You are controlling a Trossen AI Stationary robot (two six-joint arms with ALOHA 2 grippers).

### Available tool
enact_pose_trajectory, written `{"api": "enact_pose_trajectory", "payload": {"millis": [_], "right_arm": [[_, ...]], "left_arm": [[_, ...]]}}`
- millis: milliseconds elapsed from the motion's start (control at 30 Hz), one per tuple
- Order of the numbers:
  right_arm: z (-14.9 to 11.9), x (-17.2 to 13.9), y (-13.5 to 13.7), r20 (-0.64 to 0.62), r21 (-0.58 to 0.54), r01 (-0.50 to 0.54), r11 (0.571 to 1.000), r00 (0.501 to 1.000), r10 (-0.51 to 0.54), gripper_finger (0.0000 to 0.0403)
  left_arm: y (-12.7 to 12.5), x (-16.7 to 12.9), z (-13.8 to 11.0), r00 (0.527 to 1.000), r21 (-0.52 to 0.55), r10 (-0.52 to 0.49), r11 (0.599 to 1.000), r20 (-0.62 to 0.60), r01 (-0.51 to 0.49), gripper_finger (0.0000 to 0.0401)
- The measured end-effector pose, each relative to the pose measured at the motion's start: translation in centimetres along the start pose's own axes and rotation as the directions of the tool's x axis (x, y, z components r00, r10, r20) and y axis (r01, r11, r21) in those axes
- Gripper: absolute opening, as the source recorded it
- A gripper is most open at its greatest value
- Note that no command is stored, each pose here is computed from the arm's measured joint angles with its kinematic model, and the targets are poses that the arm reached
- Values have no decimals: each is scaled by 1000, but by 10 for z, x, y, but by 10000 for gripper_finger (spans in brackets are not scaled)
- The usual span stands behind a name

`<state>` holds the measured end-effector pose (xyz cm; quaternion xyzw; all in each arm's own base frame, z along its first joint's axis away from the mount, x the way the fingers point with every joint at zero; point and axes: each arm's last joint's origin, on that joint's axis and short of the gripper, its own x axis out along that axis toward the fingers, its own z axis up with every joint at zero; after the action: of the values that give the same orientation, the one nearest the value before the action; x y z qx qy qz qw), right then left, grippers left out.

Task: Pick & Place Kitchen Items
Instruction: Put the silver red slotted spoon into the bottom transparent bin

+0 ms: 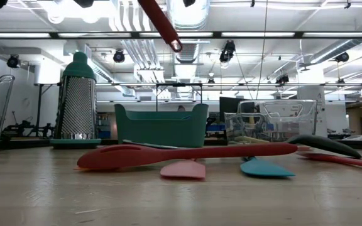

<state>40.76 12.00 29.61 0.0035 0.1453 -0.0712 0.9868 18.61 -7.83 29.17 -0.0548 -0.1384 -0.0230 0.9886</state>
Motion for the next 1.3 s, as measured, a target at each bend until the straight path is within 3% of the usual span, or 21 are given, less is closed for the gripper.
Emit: {"api": "enact_pose_trajectory", "payload": {"millis": [200,300,500,700,967,1067,1200,1300], "right_arm": [[-19,-4,2,-179,-34,8,999,984,-14,144],[-28,-9,6,-259,-45,13,999,966,-24,162],[-43,-20,15,-378,-54,19,998,925,-38,183],[-51,-24,25,-403,-45,13,999,915,-30,185],[-66,-24,34,-436,-69,-4,998,900,-26,156],[-73,-23,33,-450,-64,4,998,892,-33,144],[-83,-24,31,-474,-51,21,998,880,-43,127],[-86,-25,31,-480,-44,26,999,876,-44,116]], "left_arm": [[7,-15,7,997,-145,12,989,-78,-23,54],[10,-23,10,984,-221,5,974,-177,-45,54],[15,-40,34,900,-391,-11,903,-437,-178,54],[8,-46,62,817,-499,-158,849,-555,-175,54],[-4,-60,43,614,-503,-177,760,-769,-411,56],[-12,-65,27,514,-436,-167,773,-841,-461,57],[-20,-66,14,484,-388,-133,788,-865,-477,57],[-28,-67,1,452,-373,-128,776,-883,-509,58]]}}
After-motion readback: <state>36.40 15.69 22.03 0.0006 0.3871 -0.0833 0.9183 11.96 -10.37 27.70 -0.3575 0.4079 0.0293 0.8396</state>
